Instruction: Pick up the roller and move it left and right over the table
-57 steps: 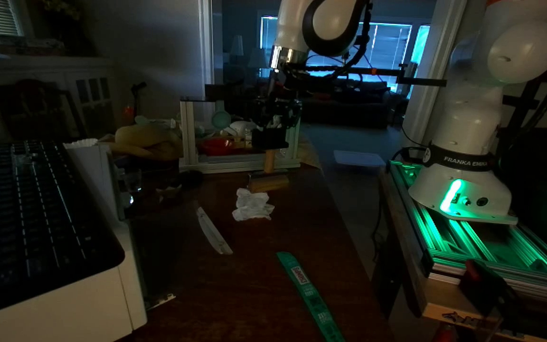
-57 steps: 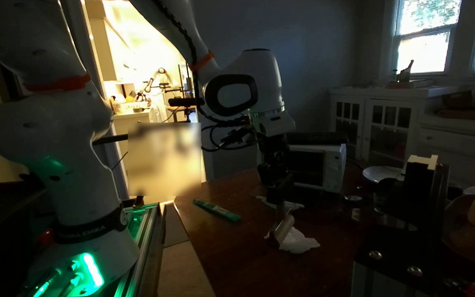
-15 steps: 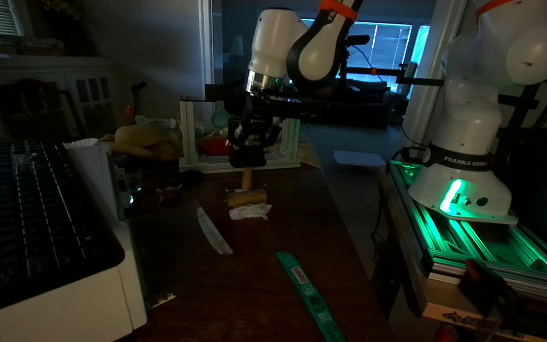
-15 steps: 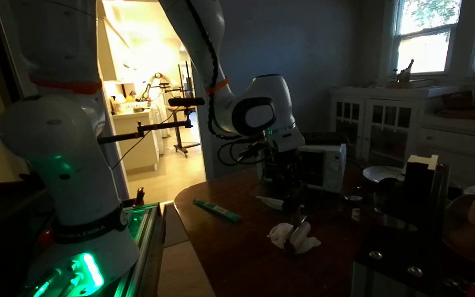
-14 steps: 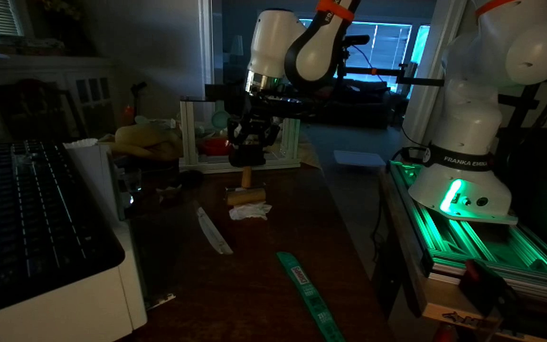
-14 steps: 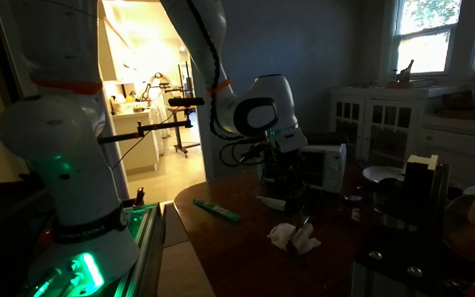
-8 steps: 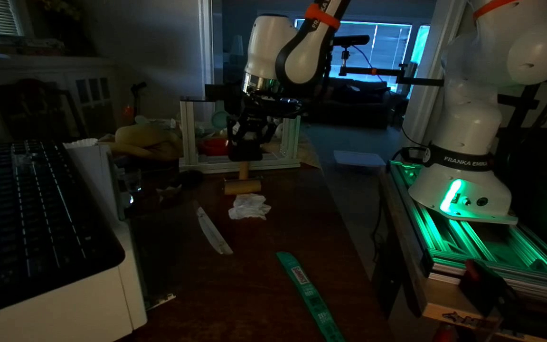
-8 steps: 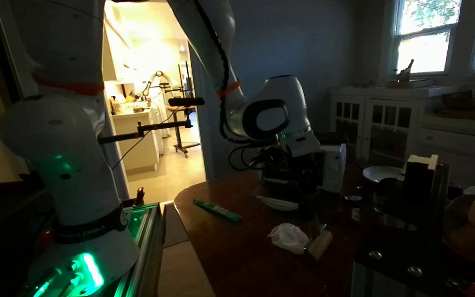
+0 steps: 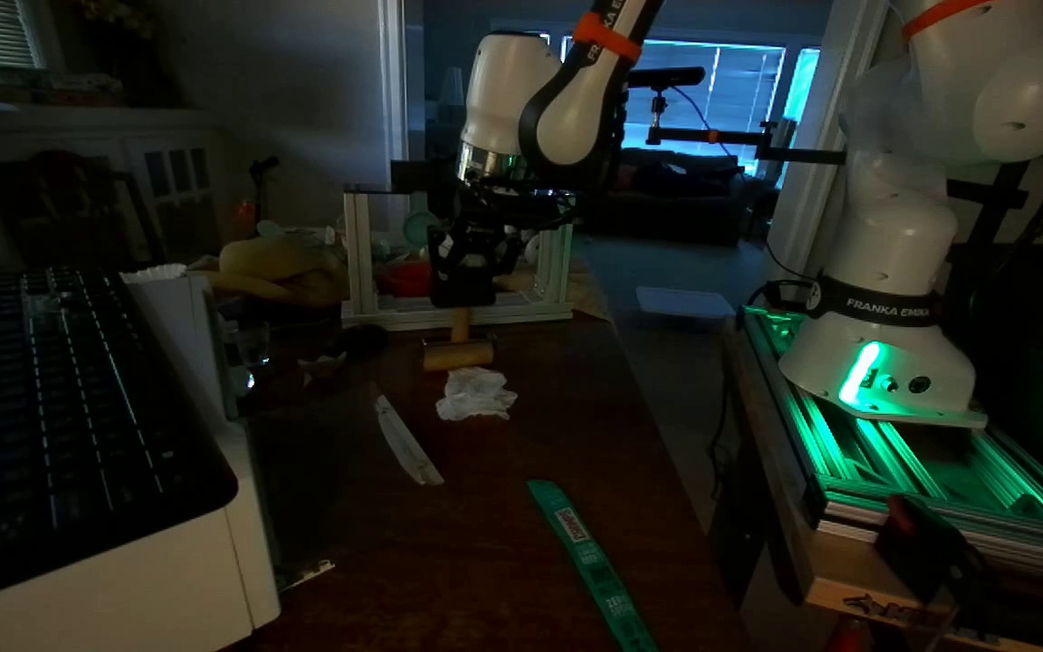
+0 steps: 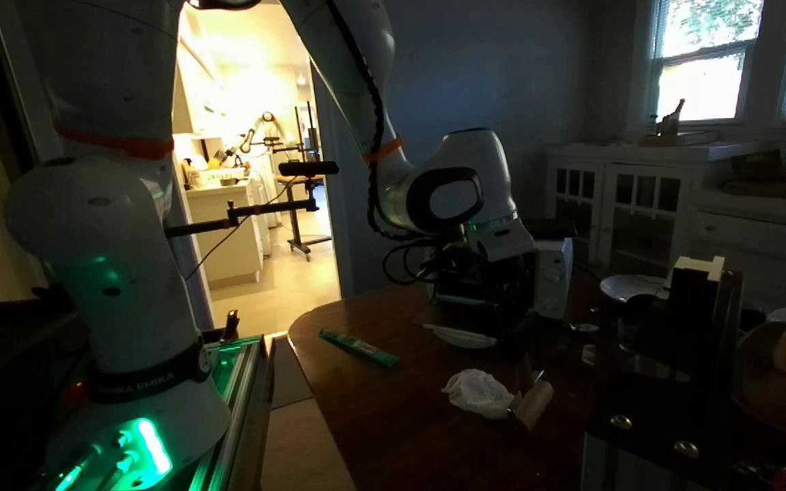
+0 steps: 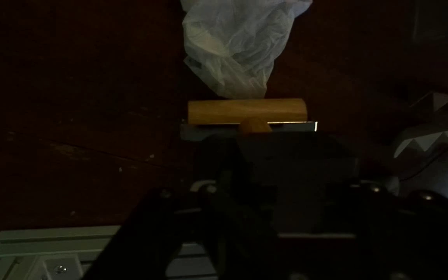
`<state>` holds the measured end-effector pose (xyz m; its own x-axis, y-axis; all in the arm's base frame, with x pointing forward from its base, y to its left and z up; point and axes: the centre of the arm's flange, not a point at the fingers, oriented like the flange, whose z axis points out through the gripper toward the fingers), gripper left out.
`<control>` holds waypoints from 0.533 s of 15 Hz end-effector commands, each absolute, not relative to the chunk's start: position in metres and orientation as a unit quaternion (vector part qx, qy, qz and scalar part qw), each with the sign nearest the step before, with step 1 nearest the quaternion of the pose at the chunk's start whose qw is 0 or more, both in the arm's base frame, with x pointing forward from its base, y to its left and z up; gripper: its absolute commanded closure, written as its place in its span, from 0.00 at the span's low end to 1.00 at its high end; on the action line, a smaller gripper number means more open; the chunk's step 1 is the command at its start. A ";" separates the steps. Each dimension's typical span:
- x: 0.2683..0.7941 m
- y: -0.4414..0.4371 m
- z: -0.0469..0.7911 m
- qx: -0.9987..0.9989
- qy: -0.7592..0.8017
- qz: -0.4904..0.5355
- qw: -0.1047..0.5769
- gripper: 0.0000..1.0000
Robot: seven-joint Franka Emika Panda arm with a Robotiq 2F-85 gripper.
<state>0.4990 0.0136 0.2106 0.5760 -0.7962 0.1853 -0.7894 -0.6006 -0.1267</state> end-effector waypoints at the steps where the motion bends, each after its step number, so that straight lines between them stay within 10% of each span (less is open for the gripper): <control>1: 0.491 0.036 0.204 -0.893 0.440 -0.093 0.015 0.66; 8: 0.477 0.068 0.207 -0.911 0.406 -0.060 0.032 0.66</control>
